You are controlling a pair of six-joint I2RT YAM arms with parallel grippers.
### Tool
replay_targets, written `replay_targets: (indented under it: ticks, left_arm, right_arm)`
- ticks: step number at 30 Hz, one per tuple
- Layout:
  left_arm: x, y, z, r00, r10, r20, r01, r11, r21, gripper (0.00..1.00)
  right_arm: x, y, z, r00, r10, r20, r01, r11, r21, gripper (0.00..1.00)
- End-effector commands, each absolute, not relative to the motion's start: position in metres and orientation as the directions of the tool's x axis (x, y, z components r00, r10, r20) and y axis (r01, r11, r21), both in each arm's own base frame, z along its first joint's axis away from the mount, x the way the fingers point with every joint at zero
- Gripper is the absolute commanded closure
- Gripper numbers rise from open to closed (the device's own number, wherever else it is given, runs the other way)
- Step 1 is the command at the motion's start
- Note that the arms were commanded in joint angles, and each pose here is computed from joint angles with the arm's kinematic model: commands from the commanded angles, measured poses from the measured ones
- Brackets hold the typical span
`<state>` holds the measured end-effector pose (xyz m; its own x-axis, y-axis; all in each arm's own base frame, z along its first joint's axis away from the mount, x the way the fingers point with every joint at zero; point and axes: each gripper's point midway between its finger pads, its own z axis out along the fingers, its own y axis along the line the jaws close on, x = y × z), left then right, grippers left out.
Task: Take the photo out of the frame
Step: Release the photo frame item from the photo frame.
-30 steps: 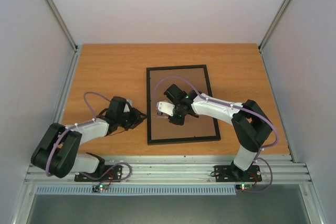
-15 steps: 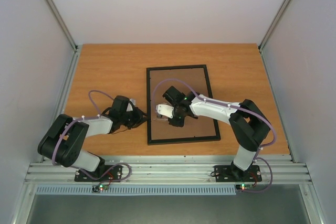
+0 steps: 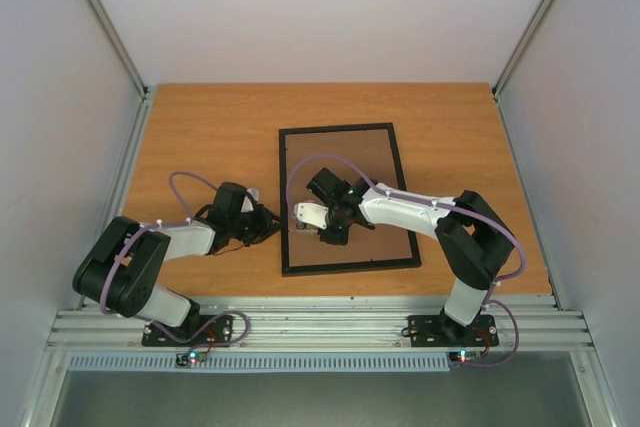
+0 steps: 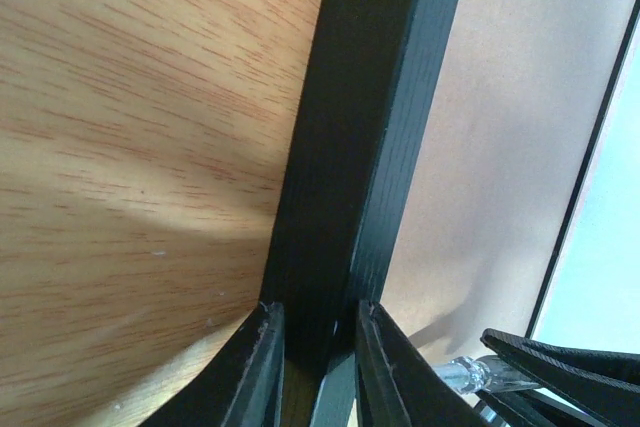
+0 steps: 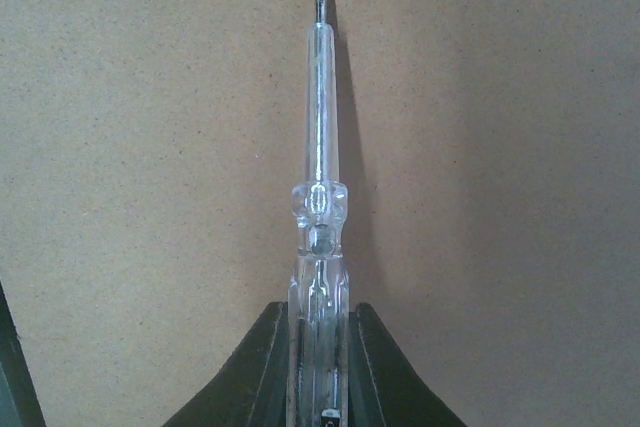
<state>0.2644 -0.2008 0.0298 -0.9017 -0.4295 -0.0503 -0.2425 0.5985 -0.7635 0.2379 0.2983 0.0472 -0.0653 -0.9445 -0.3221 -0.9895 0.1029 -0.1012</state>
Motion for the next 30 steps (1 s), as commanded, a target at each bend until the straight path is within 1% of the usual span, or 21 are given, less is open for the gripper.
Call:
replay_targets:
  ticks: [1,6,8,18,26,30]
  left_arm:
    - [0.266,-0.203,0.026,-0.904,-0.421,-0.077,-0.22,0.612,-0.76,0.79]
    - [0.265,-0.203,0.026,-0.905,-0.419,-0.076,-0.22,0.613,-0.759,0.8]
    - [0.264,-0.204,0.025,-0.906,-0.416,-0.076,-0.219,0.614,-0.758,0.82]
    - [0.26,-0.212,0.023,-0.916,-0.393,-0.078,-0.206,0.628,-0.751,0.83]
    - [0.256,-0.218,0.017,-0.924,-0.375,-0.073,-0.201,0.639,-0.743,0.83]
    - [0.256,-0.219,0.016,-0.924,-0.377,-0.071,-0.203,0.637,-0.744,0.83]
  right_arm:
    - [0.232,0.297,0.035,-0.043,-0.954,-0.295,-0.992,0.075,-0.098,0.99]
    - [0.234,0.301,0.039,-0.039,-0.949,-0.314,-0.992,0.075,-0.103,0.99]
    - [0.233,0.305,0.043,-0.026,-0.948,-0.318,-0.992,0.064,-0.11,0.99]
    - [0.237,0.338,0.081,0.043,-0.923,-0.382,-0.985,0.025,-0.172,0.99]
    - [0.23,0.371,0.112,0.125,-0.893,-0.433,-0.975,-0.029,-0.222,0.99]
    - [0.215,0.396,0.127,0.175,-0.866,-0.469,-0.972,-0.076,-0.221,0.99]
